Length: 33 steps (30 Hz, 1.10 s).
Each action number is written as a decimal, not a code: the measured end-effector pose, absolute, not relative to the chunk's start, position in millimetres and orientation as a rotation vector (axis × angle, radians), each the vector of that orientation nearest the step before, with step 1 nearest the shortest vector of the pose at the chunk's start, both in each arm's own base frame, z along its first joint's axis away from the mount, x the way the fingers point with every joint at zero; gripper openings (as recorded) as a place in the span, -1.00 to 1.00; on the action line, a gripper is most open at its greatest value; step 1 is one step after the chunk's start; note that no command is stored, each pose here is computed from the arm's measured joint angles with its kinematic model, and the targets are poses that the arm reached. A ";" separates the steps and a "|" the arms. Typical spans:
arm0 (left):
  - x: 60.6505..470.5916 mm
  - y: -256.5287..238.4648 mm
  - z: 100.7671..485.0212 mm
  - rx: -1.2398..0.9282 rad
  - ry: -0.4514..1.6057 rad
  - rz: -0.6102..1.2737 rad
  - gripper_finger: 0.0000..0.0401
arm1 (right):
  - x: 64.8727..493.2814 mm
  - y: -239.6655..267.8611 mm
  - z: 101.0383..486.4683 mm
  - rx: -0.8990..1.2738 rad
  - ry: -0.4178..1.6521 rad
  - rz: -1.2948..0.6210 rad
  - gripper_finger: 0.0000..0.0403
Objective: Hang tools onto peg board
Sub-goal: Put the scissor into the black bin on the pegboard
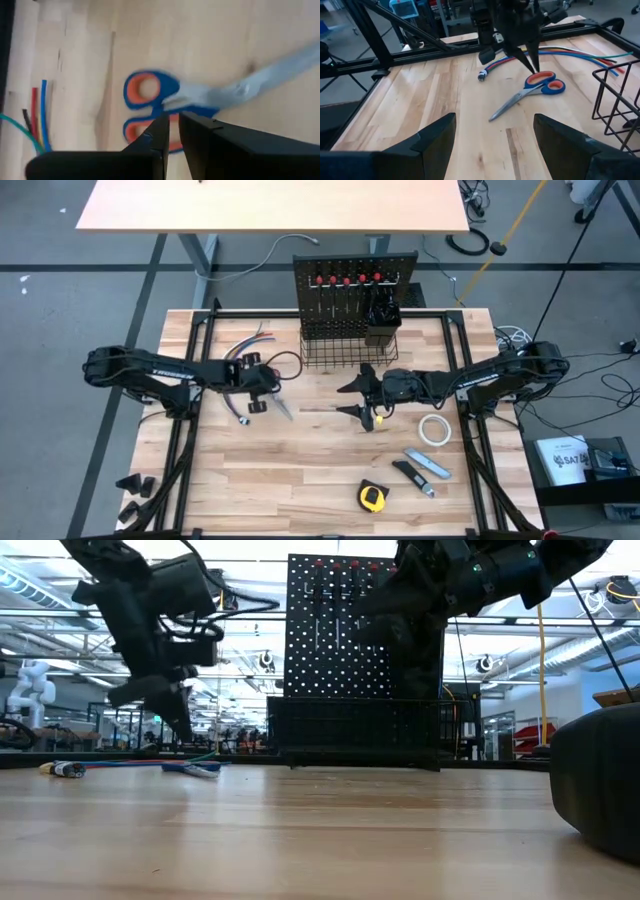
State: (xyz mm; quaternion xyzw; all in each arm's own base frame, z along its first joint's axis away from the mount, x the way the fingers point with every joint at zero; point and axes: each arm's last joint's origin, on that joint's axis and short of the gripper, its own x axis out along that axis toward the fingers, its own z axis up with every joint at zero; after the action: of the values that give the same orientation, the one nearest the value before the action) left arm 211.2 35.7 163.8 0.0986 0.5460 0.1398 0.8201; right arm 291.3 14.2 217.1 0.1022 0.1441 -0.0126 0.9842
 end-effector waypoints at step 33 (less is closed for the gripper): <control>246.0 -15.2 155.6 0.045 1.133 -0.057 -1.00 | 291.0 13.9 216.8 0.238 0.293 -0.032 0.28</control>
State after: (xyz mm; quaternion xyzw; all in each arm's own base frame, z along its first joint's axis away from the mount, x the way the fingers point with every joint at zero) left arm 246.0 -15.2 155.6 0.0215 0.5365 -0.0272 0.8432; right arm 291.0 13.9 216.8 0.1184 0.1458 -0.0158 0.9821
